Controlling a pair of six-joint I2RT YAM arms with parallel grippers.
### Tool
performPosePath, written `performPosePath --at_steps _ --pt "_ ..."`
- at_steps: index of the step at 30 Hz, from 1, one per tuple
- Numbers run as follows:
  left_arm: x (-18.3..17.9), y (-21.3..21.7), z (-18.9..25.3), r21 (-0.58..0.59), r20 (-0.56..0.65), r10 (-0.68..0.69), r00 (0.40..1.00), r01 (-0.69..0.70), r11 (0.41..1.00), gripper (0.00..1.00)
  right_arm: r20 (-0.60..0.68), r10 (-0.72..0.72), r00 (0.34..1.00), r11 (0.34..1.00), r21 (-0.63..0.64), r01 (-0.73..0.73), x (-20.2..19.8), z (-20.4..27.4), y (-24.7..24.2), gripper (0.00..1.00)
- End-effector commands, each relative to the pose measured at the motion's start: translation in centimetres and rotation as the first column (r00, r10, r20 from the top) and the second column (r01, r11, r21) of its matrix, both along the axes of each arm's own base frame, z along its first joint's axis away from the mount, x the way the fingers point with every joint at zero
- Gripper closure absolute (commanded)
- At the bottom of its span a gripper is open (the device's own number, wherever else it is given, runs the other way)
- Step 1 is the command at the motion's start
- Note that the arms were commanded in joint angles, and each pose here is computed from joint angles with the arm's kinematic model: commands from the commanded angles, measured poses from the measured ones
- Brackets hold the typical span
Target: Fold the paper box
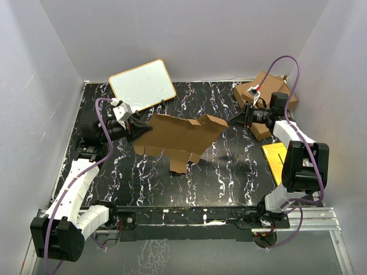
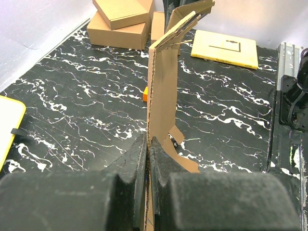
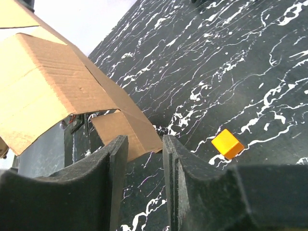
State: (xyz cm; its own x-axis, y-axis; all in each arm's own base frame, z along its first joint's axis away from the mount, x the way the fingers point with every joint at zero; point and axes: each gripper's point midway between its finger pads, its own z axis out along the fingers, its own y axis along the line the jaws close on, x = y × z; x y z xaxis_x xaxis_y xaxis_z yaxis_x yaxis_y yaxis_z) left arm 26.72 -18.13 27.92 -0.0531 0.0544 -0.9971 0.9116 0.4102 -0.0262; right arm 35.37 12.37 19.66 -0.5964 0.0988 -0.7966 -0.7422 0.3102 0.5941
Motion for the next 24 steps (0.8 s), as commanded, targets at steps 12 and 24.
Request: performPosePath --at_steps 12,24 --pt "-0.5 -0.2 1.2 -0.020 0.052 -0.038 0.998 0.039 0.999 1.00 0.167 0.131 0.977 0.991 -0.046 -0.125 -2.2 0.5 2.5 0.44" --pt "0.0 0.1 0.4 0.003 0.034 -0.008 0.999 0.008 1.000 1.00 0.212 0.154 0.965 0.987 -0.073 -0.141 -2.8 1.3 2.6 0.43"
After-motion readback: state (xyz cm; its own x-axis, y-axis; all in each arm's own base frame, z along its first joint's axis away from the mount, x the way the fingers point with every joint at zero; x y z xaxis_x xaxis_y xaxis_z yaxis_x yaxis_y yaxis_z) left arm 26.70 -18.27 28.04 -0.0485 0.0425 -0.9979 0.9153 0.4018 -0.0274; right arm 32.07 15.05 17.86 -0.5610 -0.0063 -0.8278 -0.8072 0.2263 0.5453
